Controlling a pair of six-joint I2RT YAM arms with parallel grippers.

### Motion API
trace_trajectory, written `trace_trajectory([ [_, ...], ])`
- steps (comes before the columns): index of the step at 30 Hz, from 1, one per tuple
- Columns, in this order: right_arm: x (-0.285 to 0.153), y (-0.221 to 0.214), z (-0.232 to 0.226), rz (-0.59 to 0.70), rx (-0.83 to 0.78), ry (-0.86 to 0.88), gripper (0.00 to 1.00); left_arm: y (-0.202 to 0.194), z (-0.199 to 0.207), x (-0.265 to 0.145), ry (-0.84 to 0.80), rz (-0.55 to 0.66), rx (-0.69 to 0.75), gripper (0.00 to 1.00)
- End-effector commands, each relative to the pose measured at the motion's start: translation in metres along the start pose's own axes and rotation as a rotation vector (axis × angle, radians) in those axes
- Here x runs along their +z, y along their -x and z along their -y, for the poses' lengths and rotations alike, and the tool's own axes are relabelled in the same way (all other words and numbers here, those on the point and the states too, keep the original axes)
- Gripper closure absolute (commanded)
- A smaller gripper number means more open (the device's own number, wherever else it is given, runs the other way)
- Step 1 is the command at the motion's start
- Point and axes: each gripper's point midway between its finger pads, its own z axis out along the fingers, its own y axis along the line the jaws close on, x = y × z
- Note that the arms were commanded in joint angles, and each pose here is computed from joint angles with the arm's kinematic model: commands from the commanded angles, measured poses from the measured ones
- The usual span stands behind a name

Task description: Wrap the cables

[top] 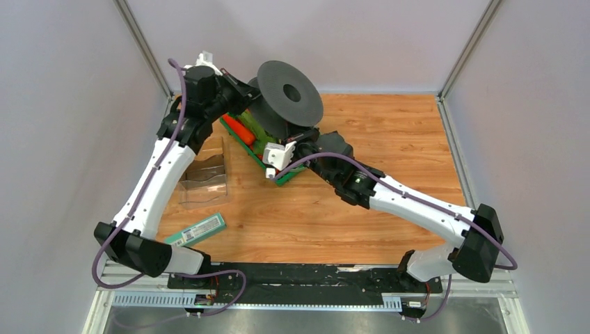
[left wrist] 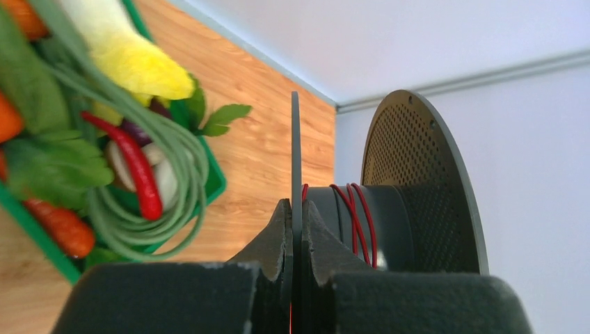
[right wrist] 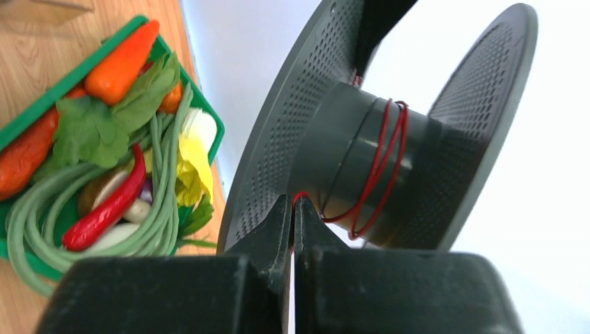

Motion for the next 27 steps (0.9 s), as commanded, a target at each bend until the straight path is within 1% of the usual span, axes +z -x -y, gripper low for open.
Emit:
trace_trajectory([
  [1, -0.024, -0.024, 0.037, -0.057, -0.006, -0.124, 1.00, -0.028, 0.047, 0.016, -0.266, -0.047, 0.097, 1.00],
  [3, -0.031, -0.046, 0.040, -0.107, -0.004, -0.138, 1.00, -0.043, 0.054, 0.031, -0.318, -0.082, 0.090, 1.00],
  [7, -0.048, -0.097, 0.044, -0.229, 0.006, -0.154, 1.00, -0.081, 0.065, 0.063, -0.364, -0.157, 0.106, 1.00],
  [11, -0.071, -0.153, 0.028, -0.349, 0.019, -0.128, 1.00, -0.131, 0.067, 0.093, -0.404, -0.241, 0.104, 1.00],
  [14, -0.093, -0.184, 0.004, -0.419, 0.024, -0.091, 1.00, -0.174, 0.066, 0.115, -0.425, -0.319, 0.058, 1.00],
  [19, -0.138, -0.227, -0.035, -0.532, 0.031, -0.043, 1.00, -0.240, 0.060, 0.146, -0.427, -0.409, -0.020, 1.00],
  [20, -0.148, -0.235, -0.045, -0.556, 0.034, -0.031, 1.00, -0.259, 0.059, 0.149, -0.426, -0.435, -0.020, 1.00],
  [23, -0.177, -0.256, -0.063, -0.619, 0.037, -0.016, 1.00, -0.299, 0.057, 0.162, -0.425, -0.482, -0.034, 1.00],
  [24, -0.187, -0.264, -0.071, -0.640, 0.038, -0.010, 1.00, -0.316, 0.050, 0.169, -0.413, -0.500, -0.040, 1.00],
  [27, -0.216, -0.284, -0.090, -0.698, 0.036, 0.012, 1.00, -0.352, 0.050, 0.178, -0.416, -0.538, -0.048, 1.00],
])
